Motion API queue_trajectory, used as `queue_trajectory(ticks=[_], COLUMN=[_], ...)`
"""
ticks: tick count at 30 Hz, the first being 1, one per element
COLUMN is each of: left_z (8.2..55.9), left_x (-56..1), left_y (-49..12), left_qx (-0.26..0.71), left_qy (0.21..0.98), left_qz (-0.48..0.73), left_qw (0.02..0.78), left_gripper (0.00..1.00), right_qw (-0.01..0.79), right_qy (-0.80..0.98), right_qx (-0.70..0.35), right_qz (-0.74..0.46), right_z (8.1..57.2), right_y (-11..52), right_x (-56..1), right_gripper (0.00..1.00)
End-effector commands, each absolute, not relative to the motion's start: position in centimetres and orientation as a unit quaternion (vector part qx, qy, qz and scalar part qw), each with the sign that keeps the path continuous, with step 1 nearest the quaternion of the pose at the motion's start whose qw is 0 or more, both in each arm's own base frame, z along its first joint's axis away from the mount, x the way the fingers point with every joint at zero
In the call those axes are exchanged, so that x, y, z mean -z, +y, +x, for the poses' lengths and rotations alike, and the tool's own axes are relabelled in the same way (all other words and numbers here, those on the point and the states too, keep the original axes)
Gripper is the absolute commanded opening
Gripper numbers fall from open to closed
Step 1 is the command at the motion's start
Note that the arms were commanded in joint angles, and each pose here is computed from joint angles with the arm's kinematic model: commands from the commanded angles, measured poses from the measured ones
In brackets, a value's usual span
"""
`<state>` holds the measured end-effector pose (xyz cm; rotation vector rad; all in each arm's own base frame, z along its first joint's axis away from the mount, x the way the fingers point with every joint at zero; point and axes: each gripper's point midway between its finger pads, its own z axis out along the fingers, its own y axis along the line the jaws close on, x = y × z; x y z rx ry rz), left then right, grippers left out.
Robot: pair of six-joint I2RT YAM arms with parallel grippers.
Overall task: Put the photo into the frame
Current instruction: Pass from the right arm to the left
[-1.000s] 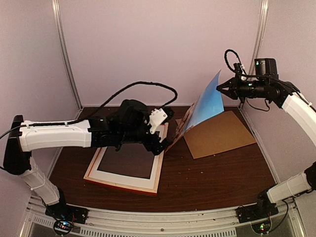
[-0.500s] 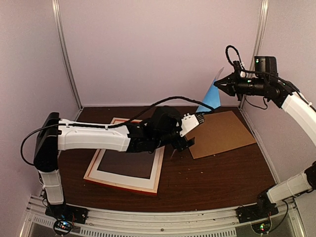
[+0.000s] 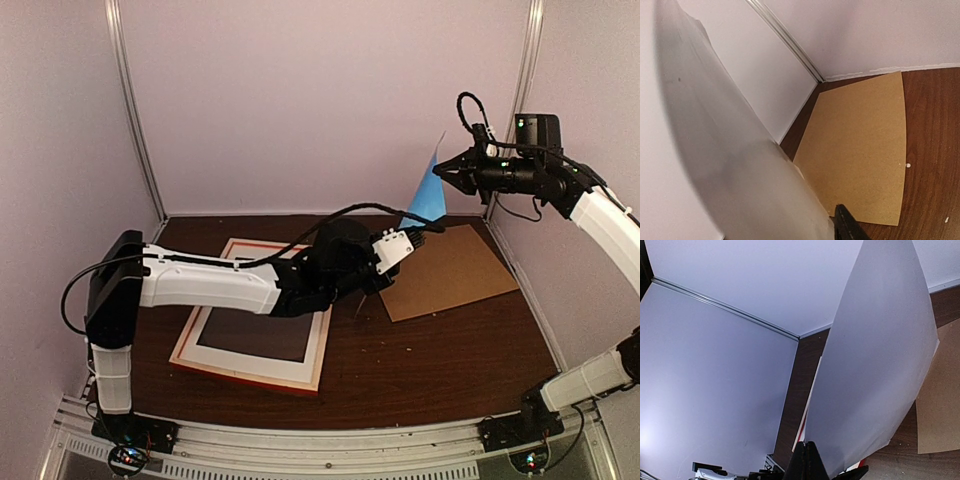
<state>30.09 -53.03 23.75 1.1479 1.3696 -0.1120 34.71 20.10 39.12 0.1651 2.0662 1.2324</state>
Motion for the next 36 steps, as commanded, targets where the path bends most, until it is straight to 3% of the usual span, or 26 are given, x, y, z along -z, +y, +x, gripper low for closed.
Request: queue_trajectory(ticks=[1, 10, 12, 18, 24, 27, 36], left_z=[30.4, 31.4, 31.2, 30.6, 31.0, 31.7, 33.1], left_x=[-25.7, -26.1, -26.5, -28.6, -31.4, -32.8, -36.2], left_y=[-53.6, -53.3, -53.2, -52.3, -50.1, -48.5, -43.1], left_qx=[0.072, 0.090, 0.095, 0.117, 0.166, 0.210, 0.320], left_qy=[0.573, 0.584, 0.583, 0.587, 0.630, 0.657, 0.710], left_qz=[0.481, 0.468, 0.468, 0.453, 0.409, 0.377, 0.305], left_qw=[0.659, 0.657, 0.657, 0.660, 0.638, 0.619, 0.549], left_gripper=[0.34, 0.10, 0.00, 0.00, 0.00, 0.00, 0.00], right_qw=[0.377, 0.375, 0.375, 0.369, 0.368, 0.372, 0.414], right_qy=[0.789, 0.790, 0.790, 0.793, 0.798, 0.801, 0.795], right_qx=[-0.482, -0.481, -0.481, -0.480, -0.475, -0.466, -0.443], right_qz=[0.057, 0.060, 0.060, 0.059, 0.051, 0.044, 0.010], right_z=[34.8, 35.0, 35.1, 35.5, 35.8, 35.5, 33.5], right_y=[20.1, 20.0, 20.0, 20.0, 19.4, 18.7, 16.7], right_x=[-40.4, -40.0, -39.9, -39.4, -39.6, -40.4, -45.1], right_gripper=[0.00, 0.00, 0.00, 0.00, 0.39, 0.54, 0.80])
